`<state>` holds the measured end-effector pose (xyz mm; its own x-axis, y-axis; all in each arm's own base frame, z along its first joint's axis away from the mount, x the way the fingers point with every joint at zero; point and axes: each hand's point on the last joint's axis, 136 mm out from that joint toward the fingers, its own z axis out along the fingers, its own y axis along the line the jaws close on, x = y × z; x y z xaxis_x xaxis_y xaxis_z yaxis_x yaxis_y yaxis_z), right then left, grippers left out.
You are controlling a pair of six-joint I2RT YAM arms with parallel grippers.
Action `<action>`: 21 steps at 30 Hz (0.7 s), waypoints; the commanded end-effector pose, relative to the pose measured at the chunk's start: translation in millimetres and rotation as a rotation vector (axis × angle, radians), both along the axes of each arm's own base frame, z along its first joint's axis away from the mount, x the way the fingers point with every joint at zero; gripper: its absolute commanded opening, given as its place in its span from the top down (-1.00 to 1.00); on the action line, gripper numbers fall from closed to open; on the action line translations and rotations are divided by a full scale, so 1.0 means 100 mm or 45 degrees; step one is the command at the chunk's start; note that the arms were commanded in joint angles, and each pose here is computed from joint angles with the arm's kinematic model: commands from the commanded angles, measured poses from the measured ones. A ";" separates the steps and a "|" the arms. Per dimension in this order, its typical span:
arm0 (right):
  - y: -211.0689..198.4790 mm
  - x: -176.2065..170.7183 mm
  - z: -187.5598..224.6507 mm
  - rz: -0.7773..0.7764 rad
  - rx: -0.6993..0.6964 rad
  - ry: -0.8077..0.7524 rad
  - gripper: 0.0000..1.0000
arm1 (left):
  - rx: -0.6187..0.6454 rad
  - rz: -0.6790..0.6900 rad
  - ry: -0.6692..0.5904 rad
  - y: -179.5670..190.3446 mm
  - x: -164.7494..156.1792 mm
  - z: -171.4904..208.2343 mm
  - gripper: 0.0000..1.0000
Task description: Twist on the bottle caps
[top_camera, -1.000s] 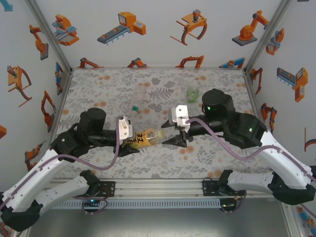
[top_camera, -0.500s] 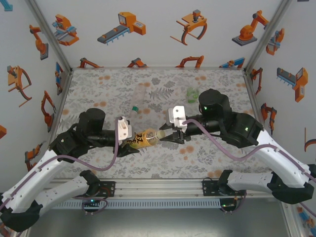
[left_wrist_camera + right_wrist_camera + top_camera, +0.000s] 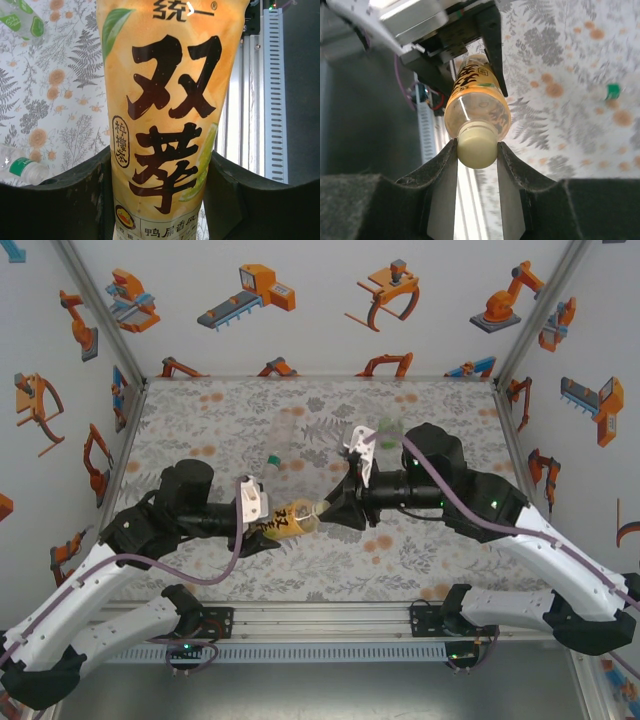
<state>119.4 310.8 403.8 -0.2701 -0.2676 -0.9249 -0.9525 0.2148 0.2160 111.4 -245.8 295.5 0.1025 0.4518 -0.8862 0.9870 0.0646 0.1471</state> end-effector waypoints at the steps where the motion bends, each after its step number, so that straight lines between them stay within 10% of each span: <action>1: -0.01 0.33 -0.19 -0.437 0.069 0.576 1.00 | -0.052 -0.015 -0.038 -0.07 0.03 0.11 1.00; 9: 0.03 0.44 -0.61 -0.873 0.120 1.417 1.00 | -0.011 0.042 -0.039 -0.10 0.16 0.03 1.00; 15: 0.03 0.46 -0.56 -0.892 0.129 1.392 0.97 | -0.011 0.042 -0.036 -0.11 0.16 0.03 1.00; 21: 0.00 0.45 -0.23 -0.743 0.148 1.109 0.13 | -0.007 0.027 -0.034 -0.10 0.13 0.02 1.00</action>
<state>168.1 304.1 357.3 -0.9327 0.2524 -0.2578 -0.0813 0.5492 0.8317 130.7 -242.4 270.5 0.0385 0.5461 -0.8369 0.9809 0.1391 0.1359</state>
